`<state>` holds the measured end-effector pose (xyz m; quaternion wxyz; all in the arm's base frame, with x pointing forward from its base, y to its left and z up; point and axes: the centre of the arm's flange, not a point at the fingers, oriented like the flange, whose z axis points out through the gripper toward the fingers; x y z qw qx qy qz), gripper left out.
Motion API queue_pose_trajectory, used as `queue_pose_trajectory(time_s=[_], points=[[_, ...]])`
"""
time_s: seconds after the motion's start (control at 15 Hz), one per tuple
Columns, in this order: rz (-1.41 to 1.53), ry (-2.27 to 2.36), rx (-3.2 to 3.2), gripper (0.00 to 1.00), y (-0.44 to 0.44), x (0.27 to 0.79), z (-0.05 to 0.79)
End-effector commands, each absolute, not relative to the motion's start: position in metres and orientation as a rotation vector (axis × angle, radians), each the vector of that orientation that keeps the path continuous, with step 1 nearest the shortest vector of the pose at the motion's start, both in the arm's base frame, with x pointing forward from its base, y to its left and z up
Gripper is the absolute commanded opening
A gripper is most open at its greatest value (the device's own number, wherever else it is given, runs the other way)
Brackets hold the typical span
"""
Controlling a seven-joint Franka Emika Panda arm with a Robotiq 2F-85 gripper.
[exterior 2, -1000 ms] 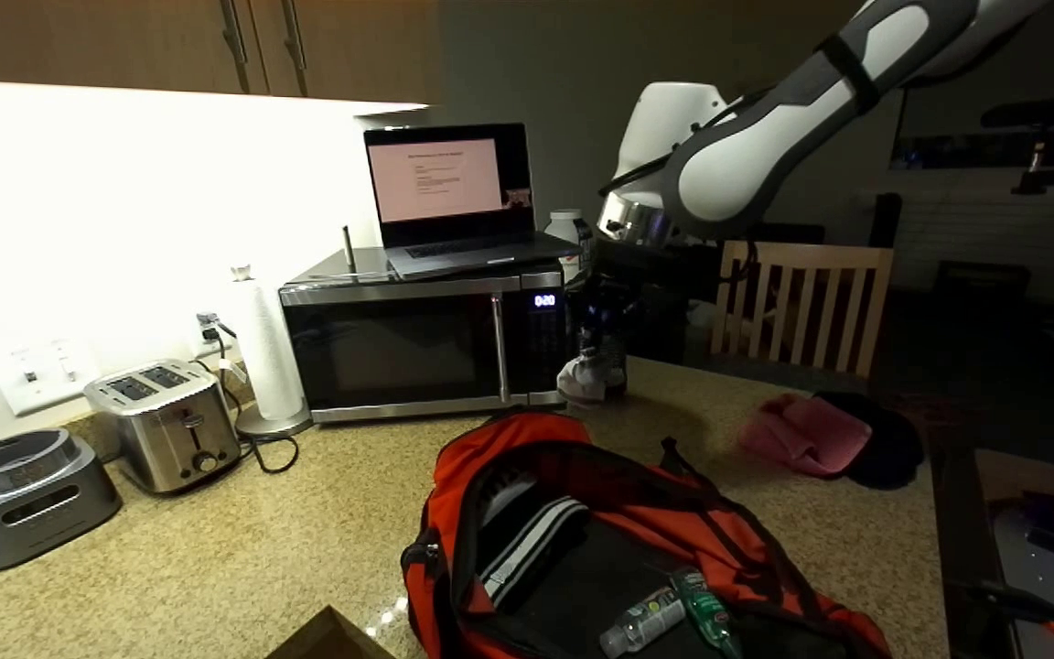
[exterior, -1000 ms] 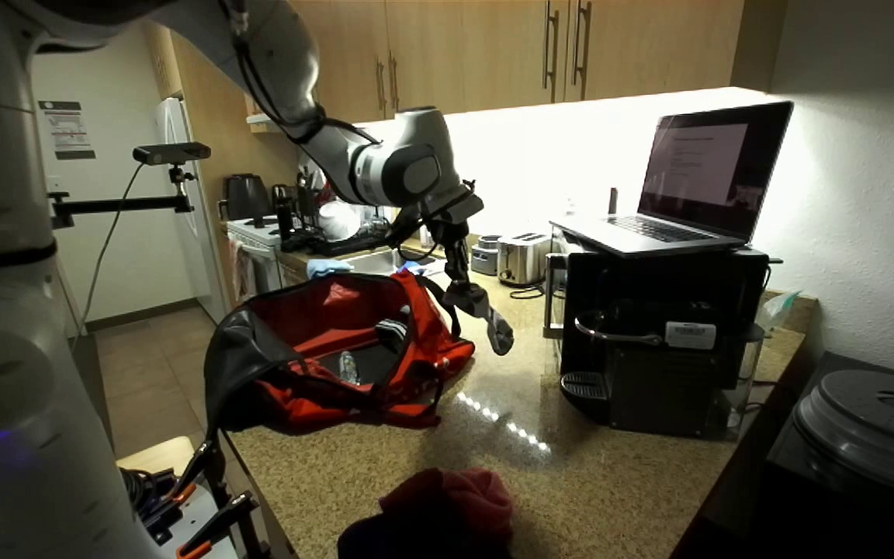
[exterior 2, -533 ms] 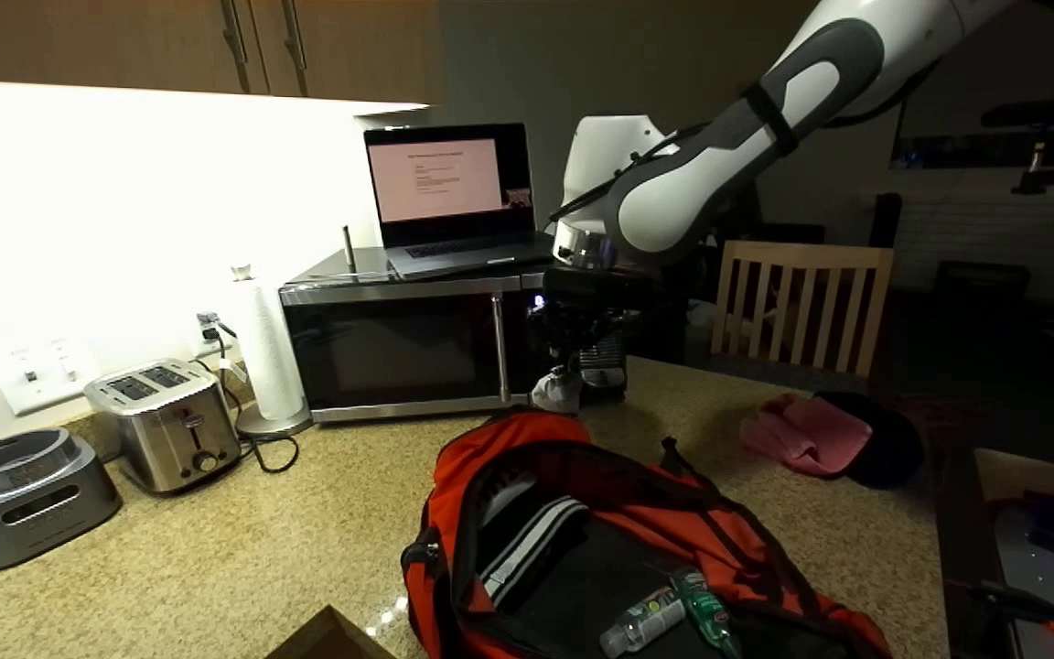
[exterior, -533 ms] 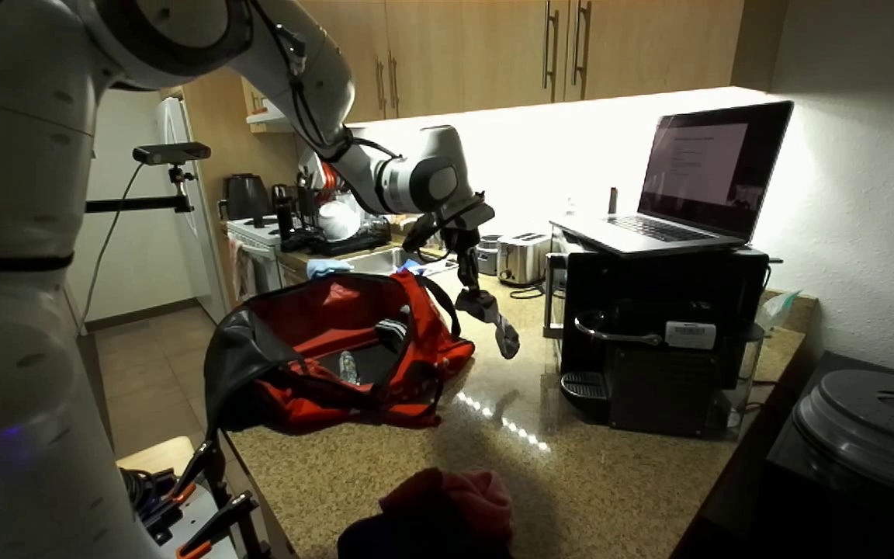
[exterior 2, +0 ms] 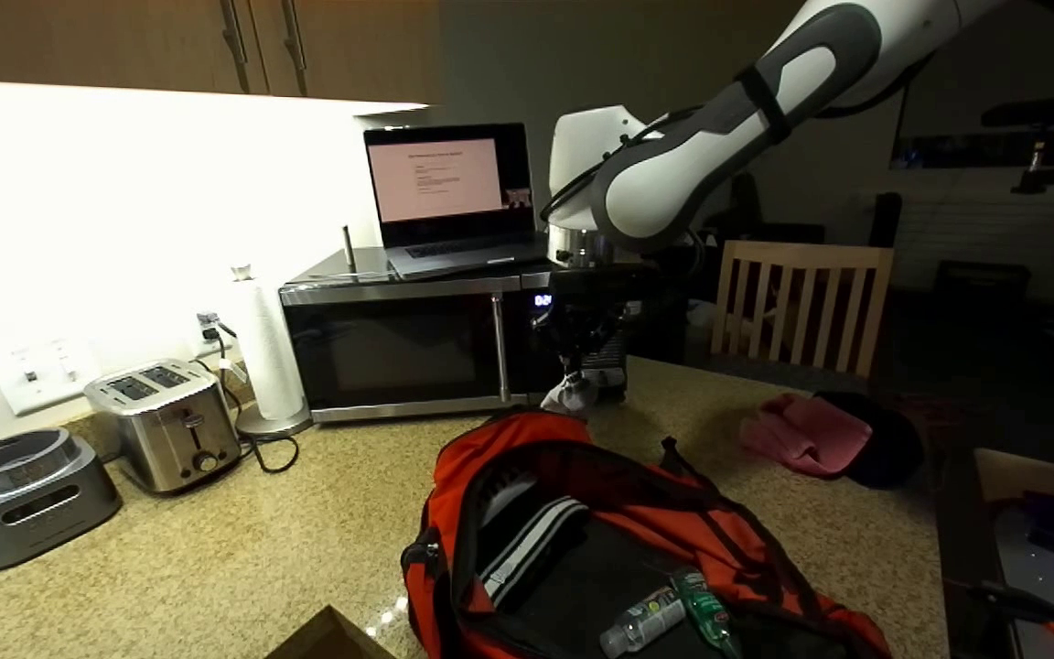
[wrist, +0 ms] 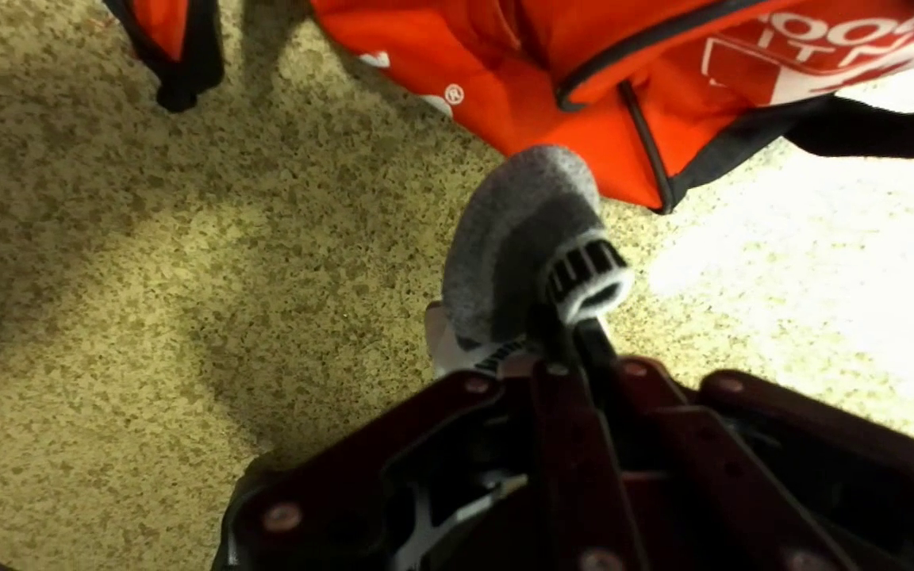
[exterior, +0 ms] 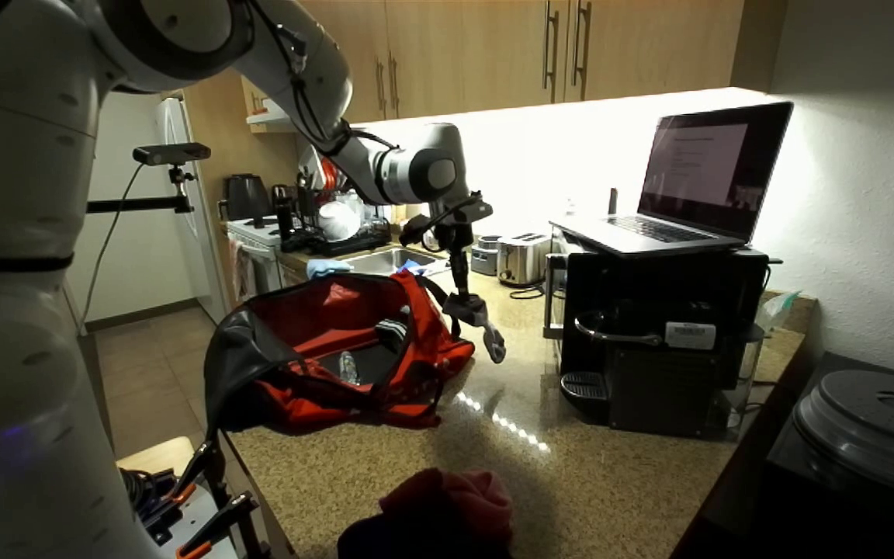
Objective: Remove the sock from the bag
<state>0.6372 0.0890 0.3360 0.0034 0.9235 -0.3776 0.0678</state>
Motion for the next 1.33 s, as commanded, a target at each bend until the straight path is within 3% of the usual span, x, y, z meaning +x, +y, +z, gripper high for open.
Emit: queue_pose_trajectory(time_s=[0.0,1.27], points=[[0.15,-1.049,2.901,0.04,0.09,0.635,0.347],[0.073,-0.996,2.896,0.04,0.092,0.634,0.365]])
